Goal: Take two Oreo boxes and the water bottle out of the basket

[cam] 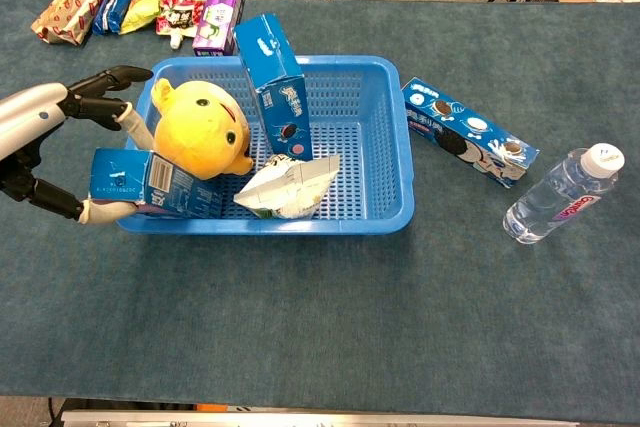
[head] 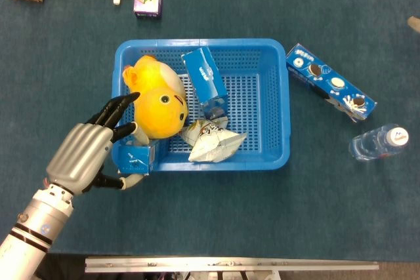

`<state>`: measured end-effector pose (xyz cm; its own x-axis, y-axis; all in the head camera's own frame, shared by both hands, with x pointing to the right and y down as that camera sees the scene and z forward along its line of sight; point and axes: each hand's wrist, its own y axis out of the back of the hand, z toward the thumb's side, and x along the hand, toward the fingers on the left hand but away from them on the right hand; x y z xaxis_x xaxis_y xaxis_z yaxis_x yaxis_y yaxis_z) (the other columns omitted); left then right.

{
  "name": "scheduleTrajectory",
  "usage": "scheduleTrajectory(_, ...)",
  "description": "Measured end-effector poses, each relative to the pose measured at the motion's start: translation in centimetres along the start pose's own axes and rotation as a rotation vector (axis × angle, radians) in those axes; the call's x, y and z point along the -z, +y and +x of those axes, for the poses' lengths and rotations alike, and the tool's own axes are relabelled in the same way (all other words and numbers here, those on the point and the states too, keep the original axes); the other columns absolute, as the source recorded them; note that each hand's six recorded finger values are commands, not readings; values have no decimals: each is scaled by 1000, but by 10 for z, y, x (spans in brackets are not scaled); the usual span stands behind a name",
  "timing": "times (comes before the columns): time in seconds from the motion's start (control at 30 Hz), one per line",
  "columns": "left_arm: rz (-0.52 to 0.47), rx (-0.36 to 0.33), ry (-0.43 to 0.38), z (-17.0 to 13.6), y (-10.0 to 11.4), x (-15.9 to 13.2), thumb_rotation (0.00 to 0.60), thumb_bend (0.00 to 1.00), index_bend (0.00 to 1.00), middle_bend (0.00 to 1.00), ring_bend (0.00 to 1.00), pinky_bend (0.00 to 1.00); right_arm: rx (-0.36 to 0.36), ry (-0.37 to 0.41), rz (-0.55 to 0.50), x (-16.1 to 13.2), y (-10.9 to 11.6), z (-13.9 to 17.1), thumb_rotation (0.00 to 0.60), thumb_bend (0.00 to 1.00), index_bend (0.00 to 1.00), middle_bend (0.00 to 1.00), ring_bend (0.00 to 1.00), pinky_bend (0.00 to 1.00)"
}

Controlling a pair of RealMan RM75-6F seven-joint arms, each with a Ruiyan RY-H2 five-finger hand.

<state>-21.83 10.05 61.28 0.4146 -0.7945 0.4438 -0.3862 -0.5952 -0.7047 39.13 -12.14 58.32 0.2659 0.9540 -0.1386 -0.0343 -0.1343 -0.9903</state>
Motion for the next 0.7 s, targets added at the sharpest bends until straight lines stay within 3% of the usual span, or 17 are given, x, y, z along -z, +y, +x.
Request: scheduleTrajectory(0.7, 28, -62, -38, 1, 23, -13, 600, 178, 760, 73, 36, 239, 0, -11, -7, 4, 1, 3, 600, 0, 166, 271, 287, 401)
